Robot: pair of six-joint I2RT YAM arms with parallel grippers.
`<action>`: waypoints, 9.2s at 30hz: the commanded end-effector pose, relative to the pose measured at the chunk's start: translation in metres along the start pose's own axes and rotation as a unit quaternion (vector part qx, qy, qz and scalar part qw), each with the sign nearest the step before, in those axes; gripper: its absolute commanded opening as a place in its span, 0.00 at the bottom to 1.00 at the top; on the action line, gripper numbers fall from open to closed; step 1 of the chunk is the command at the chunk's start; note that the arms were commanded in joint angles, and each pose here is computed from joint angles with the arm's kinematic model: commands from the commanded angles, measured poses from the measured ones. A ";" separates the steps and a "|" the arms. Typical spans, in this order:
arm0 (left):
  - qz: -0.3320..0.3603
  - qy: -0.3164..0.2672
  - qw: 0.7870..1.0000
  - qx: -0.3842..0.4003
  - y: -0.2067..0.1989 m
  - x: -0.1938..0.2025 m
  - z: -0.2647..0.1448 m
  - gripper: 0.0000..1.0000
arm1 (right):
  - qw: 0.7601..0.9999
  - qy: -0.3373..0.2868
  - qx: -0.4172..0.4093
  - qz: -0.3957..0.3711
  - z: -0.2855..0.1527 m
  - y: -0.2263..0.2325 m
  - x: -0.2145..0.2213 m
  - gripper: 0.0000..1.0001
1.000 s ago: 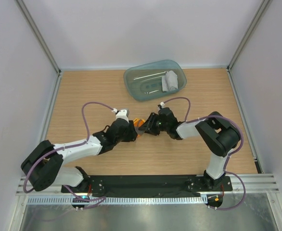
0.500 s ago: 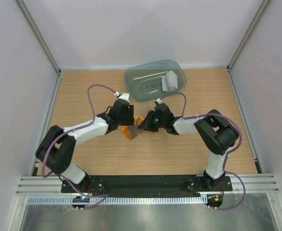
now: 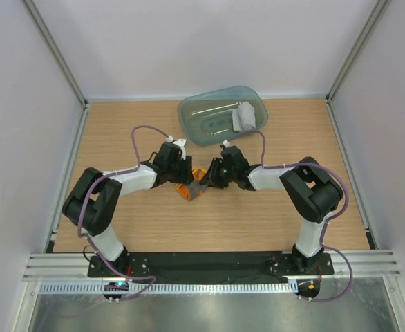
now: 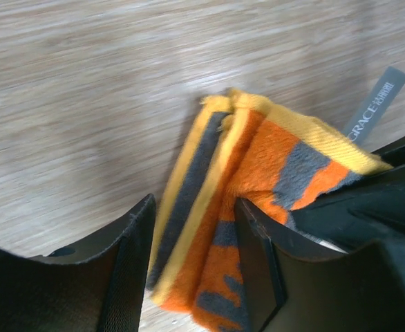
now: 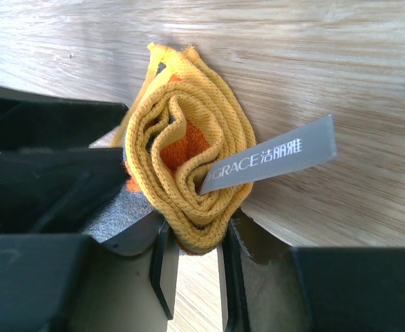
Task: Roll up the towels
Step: Roll the towel, then place the rolled towel into the container
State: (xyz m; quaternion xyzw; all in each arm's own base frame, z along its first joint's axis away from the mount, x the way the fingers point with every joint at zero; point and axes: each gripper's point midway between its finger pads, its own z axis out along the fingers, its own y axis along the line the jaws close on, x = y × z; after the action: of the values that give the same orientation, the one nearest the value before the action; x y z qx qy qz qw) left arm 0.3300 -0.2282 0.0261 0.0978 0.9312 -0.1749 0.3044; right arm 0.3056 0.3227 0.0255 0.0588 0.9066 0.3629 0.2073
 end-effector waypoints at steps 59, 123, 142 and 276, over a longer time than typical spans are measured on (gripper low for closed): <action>0.106 -0.033 0.982 -0.149 0.018 -0.001 -0.015 0.56 | 0.996 0.063 0.030 -0.057 0.013 -0.006 0.006 0.36; 0.012 0.024 0.975 -0.221 0.062 0.000 -0.026 0.63 | 0.992 0.014 0.104 -0.074 -0.098 -0.037 -0.038 0.76; -0.110 0.098 0.977 -0.156 0.073 0.051 -0.006 0.28 | 0.991 0.014 0.110 -0.078 -0.107 -0.036 -0.036 0.76; -0.136 -0.489 0.758 -0.409 0.183 -0.011 -0.238 0.58 | 0.976 -0.163 0.034 -0.143 -0.248 0.032 -0.066 0.80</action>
State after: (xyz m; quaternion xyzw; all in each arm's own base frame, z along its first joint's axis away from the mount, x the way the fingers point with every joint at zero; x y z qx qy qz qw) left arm 0.2675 0.0120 0.1334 -0.1798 0.7071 0.1394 0.6695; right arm 0.2636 0.1702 0.2184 0.0194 0.8829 0.2851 0.3727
